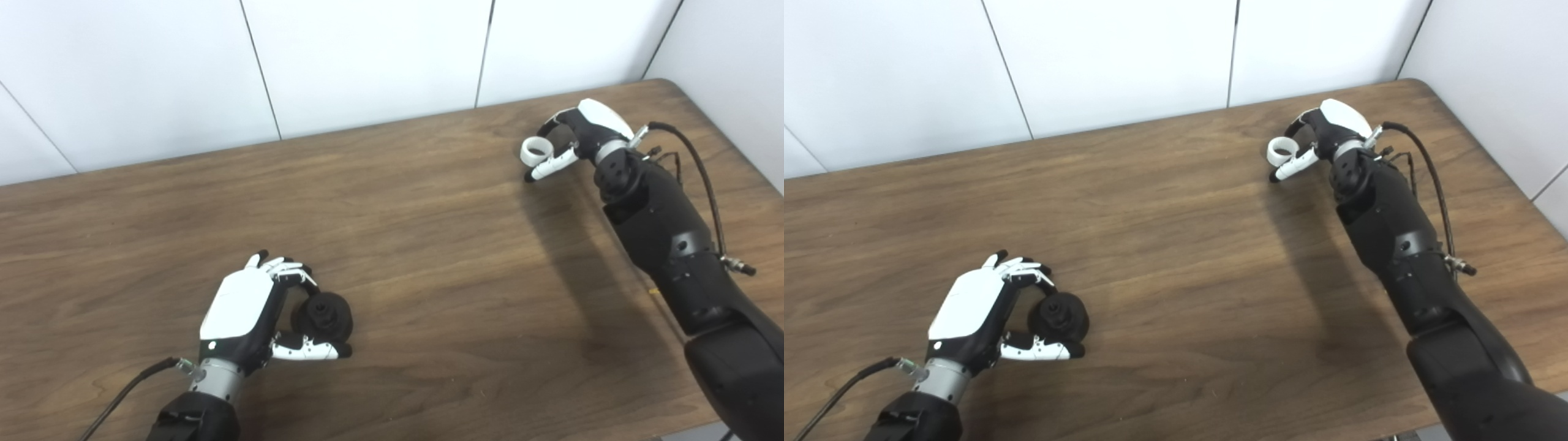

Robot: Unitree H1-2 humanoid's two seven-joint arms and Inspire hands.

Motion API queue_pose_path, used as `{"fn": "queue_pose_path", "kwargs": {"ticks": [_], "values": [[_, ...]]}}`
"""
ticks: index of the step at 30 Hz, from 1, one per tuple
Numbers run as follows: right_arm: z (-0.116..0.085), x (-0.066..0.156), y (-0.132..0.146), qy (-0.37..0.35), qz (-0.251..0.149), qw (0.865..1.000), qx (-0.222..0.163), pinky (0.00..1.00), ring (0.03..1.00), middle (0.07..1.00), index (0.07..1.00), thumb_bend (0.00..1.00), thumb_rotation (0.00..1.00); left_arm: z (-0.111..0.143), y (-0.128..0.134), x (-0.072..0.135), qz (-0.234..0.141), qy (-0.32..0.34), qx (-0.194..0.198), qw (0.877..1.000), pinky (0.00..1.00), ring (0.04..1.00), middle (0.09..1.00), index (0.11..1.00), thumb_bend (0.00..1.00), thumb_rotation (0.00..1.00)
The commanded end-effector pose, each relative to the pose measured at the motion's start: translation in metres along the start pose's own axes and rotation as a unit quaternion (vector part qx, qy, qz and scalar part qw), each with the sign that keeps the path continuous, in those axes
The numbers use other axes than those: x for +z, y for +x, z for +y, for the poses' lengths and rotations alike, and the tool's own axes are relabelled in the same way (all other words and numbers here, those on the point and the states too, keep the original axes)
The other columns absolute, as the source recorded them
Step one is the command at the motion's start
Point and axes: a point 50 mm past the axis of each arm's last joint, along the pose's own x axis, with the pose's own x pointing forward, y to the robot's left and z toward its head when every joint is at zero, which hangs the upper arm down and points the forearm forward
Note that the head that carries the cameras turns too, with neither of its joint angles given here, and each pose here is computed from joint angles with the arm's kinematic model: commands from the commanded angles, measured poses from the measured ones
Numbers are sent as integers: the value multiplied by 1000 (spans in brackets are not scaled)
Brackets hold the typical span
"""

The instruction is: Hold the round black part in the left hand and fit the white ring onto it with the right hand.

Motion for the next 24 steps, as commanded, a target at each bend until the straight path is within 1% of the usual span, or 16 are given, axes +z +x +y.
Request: {"fn": "queue_pose_path", "kwargs": {"ticks": [1, 9, 13, 14, 15, 16, 19, 24], "values": [[-35, 15, 4, -6, -21, 998, -51, 1000, 984, 908, 686, 803, 203, 0, -2, -5, 4, 15, -9, 1000, 993, 875, 782, 485, 522, 53], [-34, 16, 4, -14, -26, 998, -55, 1000, 980, 902, 659, 777, 181, 2, -3, -4, 3, 15, -10, 1000, 993, 876, 784, 486, 522, 53], [-33, 15, 4, -10, -28, 998, -60, 1000, 978, 894, 622, 759, 149, 1, -3, -4, 2, 13, -8, 1000, 992, 874, 782, 485, 523, 53], [-32, 14, 3, -8, -30, 998, -63, 1000, 975, 889, 559, 644, 145, 1, -3, -4, 2, 13, -8, 1000, 992, 874, 782, 485, 523, 53], [-32, 14, 3, -6, -33, 997, -67, 1000, 972, 882, 525, 585, 141, 1, -3, -4, 2, 13, -8, 1000, 991, 874, 782, 485, 523, 53], [-32, 14, 2, -5, -35, 997, -71, 1000, 967, 873, 504, 548, 138, 1, -3, -4, 1, 13, -8, 1000, 990, 872, 782, 485, 522, 53], [-30, 12, 3, -4, -41, 996, -79, 1000, 957, 856, 489, 525, 131, 1, -3, -3, 1, 15, -9, 1000, 989, 873, 782, 485, 522, 53], [-28, 10, 2, -10, -46, 995, -84, 1000, 953, 844, 487, 521, 128, 2, -3, -3, 2, 14, -9, 1000, 994, 876, 783, 485, 522, 54]]}}
